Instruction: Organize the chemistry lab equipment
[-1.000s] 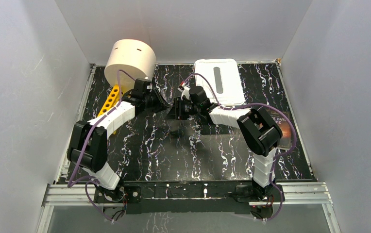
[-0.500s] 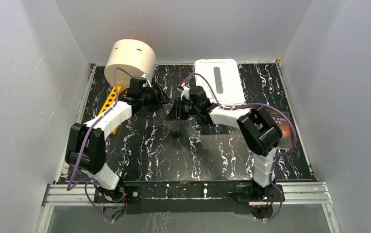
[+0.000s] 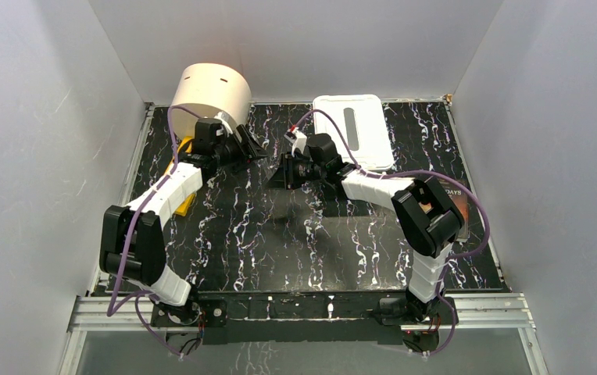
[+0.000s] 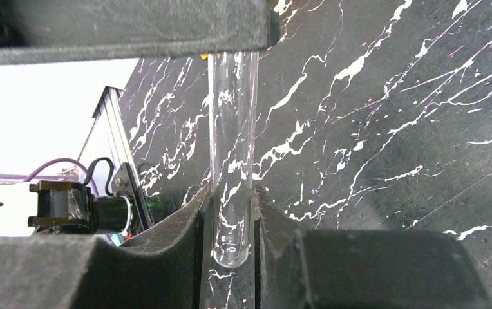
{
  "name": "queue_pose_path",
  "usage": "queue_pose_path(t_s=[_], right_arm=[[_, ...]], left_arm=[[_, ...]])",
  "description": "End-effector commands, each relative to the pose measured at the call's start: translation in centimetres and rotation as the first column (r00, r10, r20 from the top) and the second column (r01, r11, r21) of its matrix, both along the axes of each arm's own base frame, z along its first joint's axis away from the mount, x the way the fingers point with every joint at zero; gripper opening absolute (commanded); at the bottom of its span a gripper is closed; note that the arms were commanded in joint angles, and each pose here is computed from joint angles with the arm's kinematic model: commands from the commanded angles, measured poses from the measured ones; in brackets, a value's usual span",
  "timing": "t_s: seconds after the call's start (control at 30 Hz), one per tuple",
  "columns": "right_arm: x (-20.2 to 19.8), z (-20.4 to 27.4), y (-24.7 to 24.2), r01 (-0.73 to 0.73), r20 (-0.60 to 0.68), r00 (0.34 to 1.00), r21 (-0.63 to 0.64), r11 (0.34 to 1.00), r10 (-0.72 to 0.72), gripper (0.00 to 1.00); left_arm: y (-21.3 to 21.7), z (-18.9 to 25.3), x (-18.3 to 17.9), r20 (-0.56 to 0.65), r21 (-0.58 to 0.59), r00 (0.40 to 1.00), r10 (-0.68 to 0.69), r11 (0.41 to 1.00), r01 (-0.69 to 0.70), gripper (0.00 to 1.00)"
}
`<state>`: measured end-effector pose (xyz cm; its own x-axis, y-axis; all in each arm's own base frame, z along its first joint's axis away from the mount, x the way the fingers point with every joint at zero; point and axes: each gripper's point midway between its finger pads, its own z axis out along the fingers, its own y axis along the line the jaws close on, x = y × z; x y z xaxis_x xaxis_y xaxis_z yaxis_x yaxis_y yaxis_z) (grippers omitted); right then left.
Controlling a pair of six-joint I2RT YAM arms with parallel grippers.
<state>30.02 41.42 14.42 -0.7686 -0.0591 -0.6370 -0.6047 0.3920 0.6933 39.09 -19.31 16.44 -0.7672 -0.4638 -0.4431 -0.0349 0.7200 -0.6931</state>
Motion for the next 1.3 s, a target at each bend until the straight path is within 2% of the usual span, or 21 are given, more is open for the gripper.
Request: queue_pose_path(t_s=[0.0, 0.13, 0.27, 0.43, 0.87, 1.1, 1.27], right_arm=[[-0.2, 2.5, -0.1, -0.039, 0.110, 0.993, 0.036, 0.999, 0.034, 0.28], [-0.1, 2.2, -0.3, -0.046, 0.128, 0.991, 0.017, 0.999, 0.044, 0.27], [-0.2, 2.2, -0.4, -0.061, 0.155, 0.986, 0.001, 0.998, 0.060, 0.27], [-0.3, 2.1, -0.5, -0.074, 0.171, 0.982, -0.004, 0.997, 0.074, 0.27], [-0.4, 2.0, -0.8, -0.083, 0.198, 0.977, -0.017, 0.996, 0.085, 0.27], [-0.4, 1.8, -0.8, -0.087, 0.202, 0.975, -0.023, 0.996, 0.090, 0.27], [-0.5, 1.8, -0.8, -0.093, 0.207, 0.974, -0.023, 0.995, 0.096, 0.27]], left_arm=[[-0.9, 5.0, 0.5, 0.118, -0.084, 0.992, -0.034, 0.996, 0.044, 0.61], [-0.7, 5.6, 0.5, 0.149, -0.059, 0.988, -0.050, 0.996, 0.060, 0.58], [-0.2, 5.9, 0.6, 0.167, -0.019, 0.984, -0.061, 0.998, 0.066, 0.51], [0.5, 5.9, 0.9, 0.162, -0.026, 0.985, -0.056, 0.998, 0.061, 0.43], [0.3, 5.7, 0.9, 0.124, -0.034, 0.987, -0.103, 0.994, 0.108, 0.42], [0.2, 5.2, 0.8, 0.104, -0.032, 0.987, -0.123, 0.991, 0.127, 0.45], [0.3, 4.8, 0.9, 0.094, -0.026, 0.987, -0.130, 0.991, 0.133, 0.41]])
